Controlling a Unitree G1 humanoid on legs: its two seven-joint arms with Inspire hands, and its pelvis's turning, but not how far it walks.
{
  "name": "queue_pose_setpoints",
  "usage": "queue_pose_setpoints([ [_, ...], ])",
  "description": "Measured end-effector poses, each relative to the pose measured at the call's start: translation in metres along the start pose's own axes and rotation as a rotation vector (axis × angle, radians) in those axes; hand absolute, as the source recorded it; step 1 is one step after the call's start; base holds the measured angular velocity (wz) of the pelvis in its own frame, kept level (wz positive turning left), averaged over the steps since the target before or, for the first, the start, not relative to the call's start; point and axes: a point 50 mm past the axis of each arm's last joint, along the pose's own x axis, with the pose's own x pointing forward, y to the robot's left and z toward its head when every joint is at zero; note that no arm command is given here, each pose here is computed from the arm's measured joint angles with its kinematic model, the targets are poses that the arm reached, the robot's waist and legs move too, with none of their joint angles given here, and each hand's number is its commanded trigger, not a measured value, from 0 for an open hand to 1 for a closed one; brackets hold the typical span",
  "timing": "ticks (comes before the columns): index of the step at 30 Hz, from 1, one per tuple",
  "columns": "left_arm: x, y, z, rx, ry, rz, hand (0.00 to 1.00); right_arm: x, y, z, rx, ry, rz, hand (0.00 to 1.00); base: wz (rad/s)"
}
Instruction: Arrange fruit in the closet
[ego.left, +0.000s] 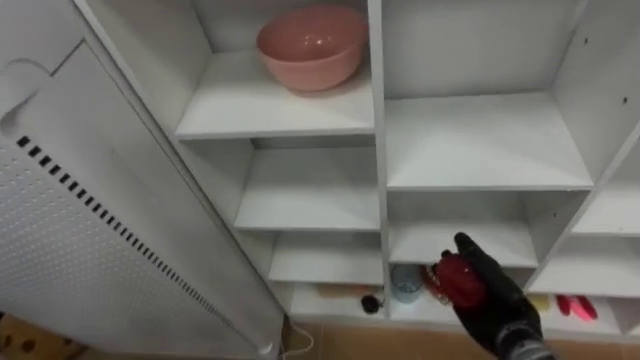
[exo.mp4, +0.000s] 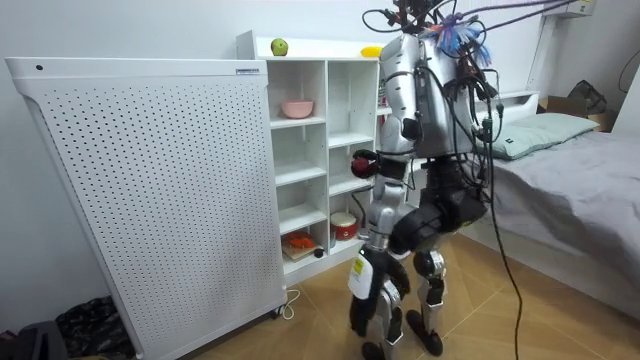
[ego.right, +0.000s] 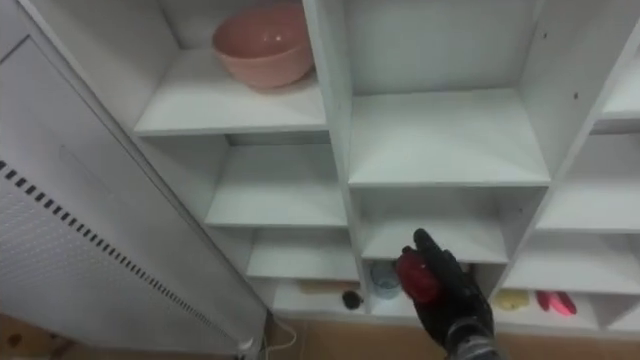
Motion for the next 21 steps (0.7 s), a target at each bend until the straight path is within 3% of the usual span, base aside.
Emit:
queue_pose_setpoints([
  [11,-0.001,-0.009,0.000,-0.031,-0.005,-0.037,0.00,0.013,0.013,0.033,0.286,-0.105,-0.038,1.00,0.08],
  [21,-0.001,-0.004,0.003,-0.021,-0.039,-0.009,0.00,0.014,0.029,0.077,0.286,-0.239,-0.023,1.00,0.02],
])
